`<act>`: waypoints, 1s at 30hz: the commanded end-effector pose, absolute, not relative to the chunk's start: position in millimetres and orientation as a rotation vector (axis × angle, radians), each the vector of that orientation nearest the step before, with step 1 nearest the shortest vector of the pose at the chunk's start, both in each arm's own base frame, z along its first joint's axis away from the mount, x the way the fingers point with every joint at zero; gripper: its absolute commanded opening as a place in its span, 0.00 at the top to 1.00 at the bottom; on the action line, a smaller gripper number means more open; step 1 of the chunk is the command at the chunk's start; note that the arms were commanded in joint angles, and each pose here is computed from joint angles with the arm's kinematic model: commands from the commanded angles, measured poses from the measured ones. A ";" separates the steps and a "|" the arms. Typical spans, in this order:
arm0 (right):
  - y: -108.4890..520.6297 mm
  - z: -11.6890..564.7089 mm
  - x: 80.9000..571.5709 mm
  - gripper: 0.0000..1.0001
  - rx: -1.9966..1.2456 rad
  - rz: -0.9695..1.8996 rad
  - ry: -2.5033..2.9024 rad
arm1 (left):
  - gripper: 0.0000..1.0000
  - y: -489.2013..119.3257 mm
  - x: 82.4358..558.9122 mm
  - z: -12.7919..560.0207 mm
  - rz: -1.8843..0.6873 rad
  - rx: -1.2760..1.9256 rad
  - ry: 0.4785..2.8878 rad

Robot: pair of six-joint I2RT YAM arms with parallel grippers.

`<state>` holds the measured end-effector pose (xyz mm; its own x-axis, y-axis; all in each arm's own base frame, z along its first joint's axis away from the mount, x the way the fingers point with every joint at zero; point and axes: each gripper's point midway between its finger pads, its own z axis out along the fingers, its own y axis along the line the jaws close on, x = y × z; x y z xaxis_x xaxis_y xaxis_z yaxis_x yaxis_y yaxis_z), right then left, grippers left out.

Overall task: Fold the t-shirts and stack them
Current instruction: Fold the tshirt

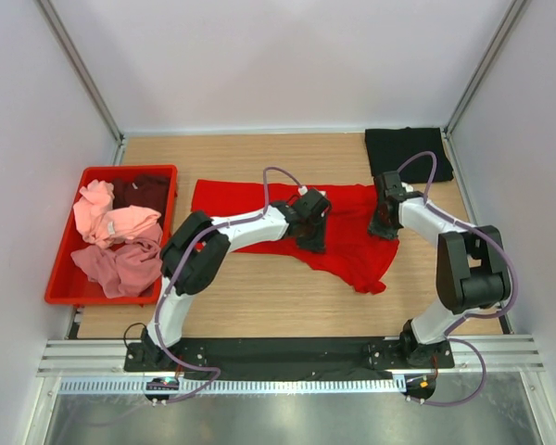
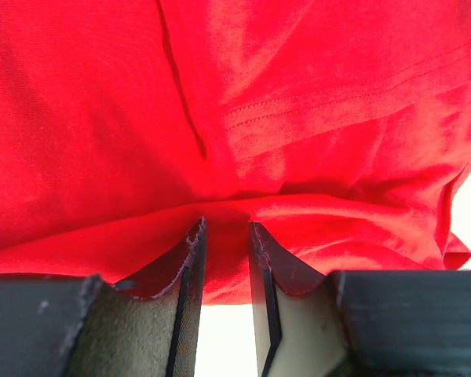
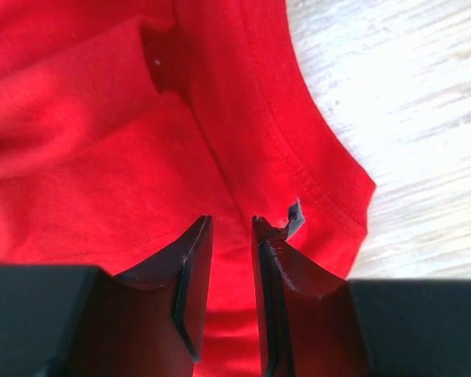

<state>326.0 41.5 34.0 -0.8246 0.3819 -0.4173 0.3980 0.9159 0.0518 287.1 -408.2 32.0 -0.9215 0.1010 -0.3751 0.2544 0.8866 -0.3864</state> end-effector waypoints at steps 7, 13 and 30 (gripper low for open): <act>47.2 31.9 343.5 0.67 0.600 -0.009 2.608 | 0.71 -408.9 287.5 59.9 -0.642 0.252 2.641; 46.6 28.6 342.5 0.70 0.627 -0.009 2.602 | 0.69 -408.2 291.5 66.0 -0.632 0.243 2.619; 39.3 34.0 332.8 0.75 0.648 -0.047 2.590 | 0.60 -406.9 332.9 72.7 -0.593 0.131 2.564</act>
<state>329.1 44.6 21.3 -0.8121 0.4205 -0.4047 0.4315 0.8995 0.0688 313.3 -396.8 49.6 -0.8952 0.0372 -0.4441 0.2103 0.9138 -0.3475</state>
